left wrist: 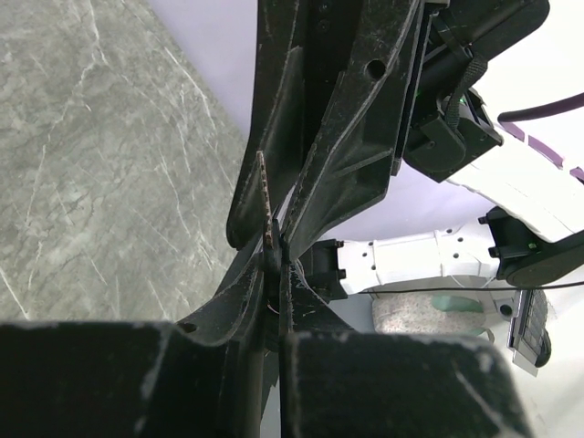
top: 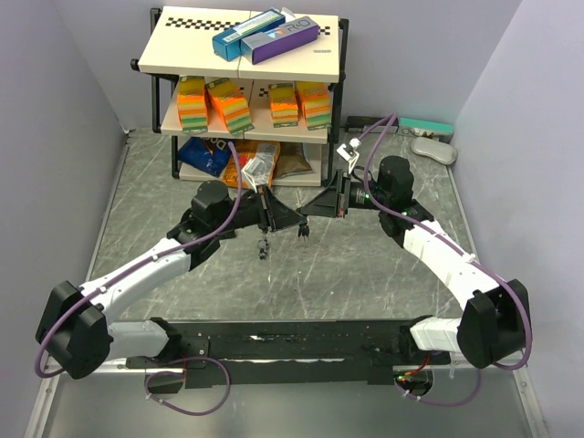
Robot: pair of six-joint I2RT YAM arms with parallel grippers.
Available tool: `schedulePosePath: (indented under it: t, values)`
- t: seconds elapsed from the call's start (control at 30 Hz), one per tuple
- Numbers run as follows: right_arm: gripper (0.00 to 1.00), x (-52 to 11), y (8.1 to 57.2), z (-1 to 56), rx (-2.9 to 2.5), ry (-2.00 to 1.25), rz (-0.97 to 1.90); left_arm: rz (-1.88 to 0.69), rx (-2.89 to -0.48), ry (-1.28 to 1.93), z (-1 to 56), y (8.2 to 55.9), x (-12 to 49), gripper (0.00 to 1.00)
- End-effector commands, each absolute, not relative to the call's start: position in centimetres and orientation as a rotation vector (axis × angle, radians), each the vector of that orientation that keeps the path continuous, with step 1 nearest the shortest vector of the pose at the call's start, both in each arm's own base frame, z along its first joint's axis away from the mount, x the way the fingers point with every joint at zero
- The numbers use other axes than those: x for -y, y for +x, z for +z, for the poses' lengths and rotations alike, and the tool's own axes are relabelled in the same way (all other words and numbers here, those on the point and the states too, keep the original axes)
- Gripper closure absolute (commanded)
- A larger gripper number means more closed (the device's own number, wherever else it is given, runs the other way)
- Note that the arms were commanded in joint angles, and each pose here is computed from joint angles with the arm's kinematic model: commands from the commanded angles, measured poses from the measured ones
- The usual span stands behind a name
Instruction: Unlock with the key
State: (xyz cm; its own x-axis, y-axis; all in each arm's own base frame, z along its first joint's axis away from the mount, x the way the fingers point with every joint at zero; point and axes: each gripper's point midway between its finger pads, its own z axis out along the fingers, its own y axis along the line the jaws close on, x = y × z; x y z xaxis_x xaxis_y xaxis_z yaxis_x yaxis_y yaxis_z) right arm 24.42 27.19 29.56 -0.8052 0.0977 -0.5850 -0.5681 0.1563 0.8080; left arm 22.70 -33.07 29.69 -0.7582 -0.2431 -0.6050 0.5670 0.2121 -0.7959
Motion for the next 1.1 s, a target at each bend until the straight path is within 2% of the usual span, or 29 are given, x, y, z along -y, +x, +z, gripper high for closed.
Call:
schedulePosePath:
  t: [0.0, 0.3, 0.4, 0.5, 0.53, 0.57, 0.63, 0.87, 1.07]
  values:
    - [0.72, -27.6, 24.3, 30.5, -1.876, -0.497, 1.703, -1.643, -1.745, 0.347, 32.1, 22.7, 33.4, 0.99]
    - [1.0, -27.7, 23.5, 31.9, -1.798, -0.552, 1.763, -1.622, -1.791, 0.324, 31.6, 23.4, 33.6, 0.99]
    - [1.0, -27.7, 23.4, 32.1, -1.787, -0.566, 1.757, -1.619, -1.812, 0.315, 31.4, 23.5, 33.7, 0.98]
    - [1.0, -27.5, 23.5, 32.1, -1.8, -0.562, 1.733, -1.606, -1.832, 0.301, 31.3, 23.7, 33.7, 0.69]
    - [1.0, -27.5, 23.5, 32.1, -1.801, -0.561, 1.728, -1.591, -1.837, 0.285, 31.3, 24.0, 33.7, 0.39]
    - [1.0, -27.3, 23.6, 32.1, -1.806, -0.547, 1.72, -1.583, -1.851, 0.278, 31.1, 24.1, 33.6, 0.27]
    - [1.0, -27.0, 23.7, 32.1, -1.804, -0.54, 1.717, -1.583, -1.844, 0.276, 31.3, 24.0, 33.4, 0.13]
    - [1.0, -26.7, 23.1, 32.4, -1.807, -0.582, 1.705, -1.536, -1.773, 0.181, 32.6, 25.0, 31.1, 0.14]
    - [1.0, -26.8, 22.4, 32.6, -1.795, -0.613, 1.742, -1.591, -1.762, 0.156, 33.4, 25.4, 31.2, 0.24]
